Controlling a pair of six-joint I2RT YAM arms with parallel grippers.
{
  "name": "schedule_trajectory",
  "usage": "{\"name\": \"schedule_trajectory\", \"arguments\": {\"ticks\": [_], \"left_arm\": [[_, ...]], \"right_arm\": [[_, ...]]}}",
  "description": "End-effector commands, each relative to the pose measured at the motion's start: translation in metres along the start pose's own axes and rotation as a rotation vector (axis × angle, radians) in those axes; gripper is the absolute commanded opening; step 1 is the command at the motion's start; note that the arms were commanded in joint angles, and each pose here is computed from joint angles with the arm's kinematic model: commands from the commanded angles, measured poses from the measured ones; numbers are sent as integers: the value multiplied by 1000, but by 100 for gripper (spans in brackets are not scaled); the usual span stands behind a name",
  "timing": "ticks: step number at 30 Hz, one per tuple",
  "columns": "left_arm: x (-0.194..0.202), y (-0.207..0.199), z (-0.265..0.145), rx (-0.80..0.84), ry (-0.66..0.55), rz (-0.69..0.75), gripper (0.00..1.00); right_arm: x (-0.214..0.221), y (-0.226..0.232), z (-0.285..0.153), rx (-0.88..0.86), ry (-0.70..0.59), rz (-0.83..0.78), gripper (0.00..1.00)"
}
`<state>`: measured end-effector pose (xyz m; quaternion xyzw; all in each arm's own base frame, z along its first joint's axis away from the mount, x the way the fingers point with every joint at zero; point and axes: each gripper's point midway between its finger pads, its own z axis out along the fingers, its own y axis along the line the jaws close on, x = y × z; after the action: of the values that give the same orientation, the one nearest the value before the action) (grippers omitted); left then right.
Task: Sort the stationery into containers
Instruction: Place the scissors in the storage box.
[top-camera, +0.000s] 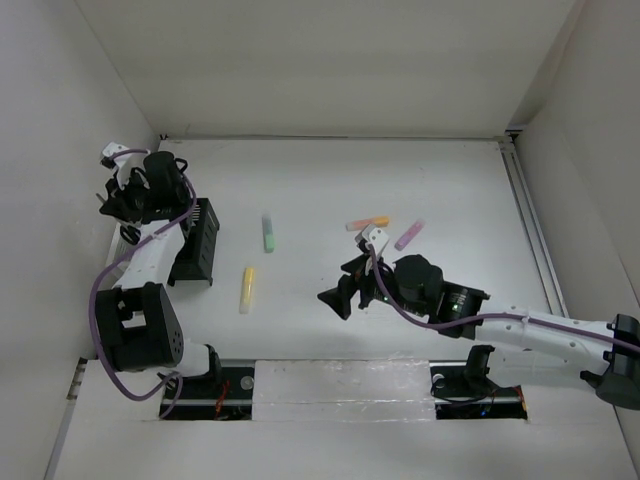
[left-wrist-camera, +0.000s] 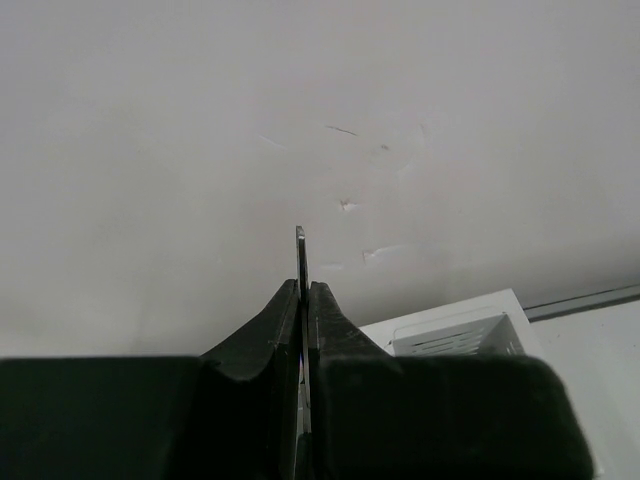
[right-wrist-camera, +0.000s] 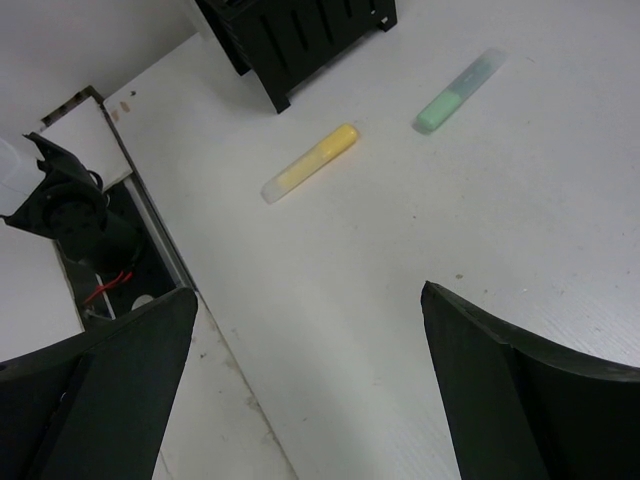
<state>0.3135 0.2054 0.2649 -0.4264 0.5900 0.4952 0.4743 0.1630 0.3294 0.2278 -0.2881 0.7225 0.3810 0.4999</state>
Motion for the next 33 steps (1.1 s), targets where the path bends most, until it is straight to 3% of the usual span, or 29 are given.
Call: {"name": "schedule_trajectory", "arguments": {"ticks": [1,15,17,33], "left_arm": [[-8,8,2,-38,-14,-93,0],[3,9,14,-128,6,-44,0],[5,4,21,-119,32,-121,0],[18,6,25,-183,49,-101,0]], "right_arm": [[-37,16,-7,-46,-70,-1,100],[-30,14,-5,-40,-53,-12,100],[-29,16,-5,-51,-50,-12,100],[-28,18,-3,-61,-46,-4,100]]}}
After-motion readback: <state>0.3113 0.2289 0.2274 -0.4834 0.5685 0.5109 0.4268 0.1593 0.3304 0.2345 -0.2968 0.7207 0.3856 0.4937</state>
